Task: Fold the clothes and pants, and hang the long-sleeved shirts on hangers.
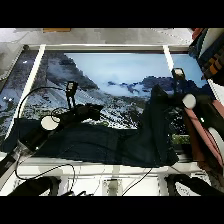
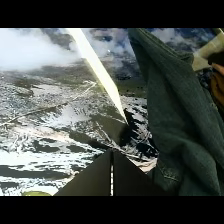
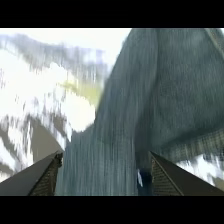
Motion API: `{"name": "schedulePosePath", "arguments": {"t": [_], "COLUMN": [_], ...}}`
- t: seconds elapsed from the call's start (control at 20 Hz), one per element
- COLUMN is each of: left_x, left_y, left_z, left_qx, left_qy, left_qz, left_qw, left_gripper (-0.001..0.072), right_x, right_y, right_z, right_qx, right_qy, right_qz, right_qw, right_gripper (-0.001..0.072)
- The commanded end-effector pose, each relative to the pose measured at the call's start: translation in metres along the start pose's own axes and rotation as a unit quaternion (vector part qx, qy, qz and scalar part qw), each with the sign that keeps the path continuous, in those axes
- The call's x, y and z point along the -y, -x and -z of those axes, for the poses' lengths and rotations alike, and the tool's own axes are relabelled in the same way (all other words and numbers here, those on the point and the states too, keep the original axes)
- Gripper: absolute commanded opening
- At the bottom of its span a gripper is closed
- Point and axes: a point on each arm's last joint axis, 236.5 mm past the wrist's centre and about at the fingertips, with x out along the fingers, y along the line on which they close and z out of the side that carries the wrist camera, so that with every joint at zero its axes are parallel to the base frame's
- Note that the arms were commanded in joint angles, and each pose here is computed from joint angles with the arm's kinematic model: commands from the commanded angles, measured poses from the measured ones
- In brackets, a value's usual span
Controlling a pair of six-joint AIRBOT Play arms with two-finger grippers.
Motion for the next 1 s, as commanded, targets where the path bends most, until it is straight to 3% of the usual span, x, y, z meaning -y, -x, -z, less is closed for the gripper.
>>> {"name": "schedulePosePath", "arguments": {"t": [0.0,0.45,0.55,0.7,0.75,0.95], "left_x": [-0.001,-0.001,-0.001,-0.002,-0.004,-0.022], "left_y": [0.0,-0.001,-0.001,-0.001,-0.001,0.002], "left_z": [0.0,0.001,0.001,0.001,-0.001,-0.016], "left_qx": [0.0,-0.001,-0.002,0.0,0.003,0.032], "left_qy": [-0.001,-0.001,-0.001,-0.001,-0.001,-0.012], "left_qz": [-0.001,-0.001,-0.001,-0.003,-0.007,-0.041], "left_qw": [1.0,1.0,1.0,1.0,1.0,0.999], "left_gripper": [0.0026,0.0026,0.0026,0.0026,0.0026,0.0026], "right_x": [0.0,0.032,0.043,0.053,0.052,0.03], "right_y": [-0.064,-0.157,-0.164,-0.161,-0.157,-0.117], "right_z": [-0.031,-0.014,-0.01,-0.015,-0.025,-0.093], "right_qx": [-0.023,-0.158,-0.163,-0.158,-0.147,-0.08], "right_qy": [-0.008,-0.019,-0.021,-0.007,-0.006,0.036], "right_qz": [0.002,0.067,0.091,0.11,0.11,0.09], "right_qw": [1.0,0.985,0.982,0.981,0.983,0.992], "right_gripper": [0.059,0.0578,0.0448,0.0065,0.0016,0.0015]}}
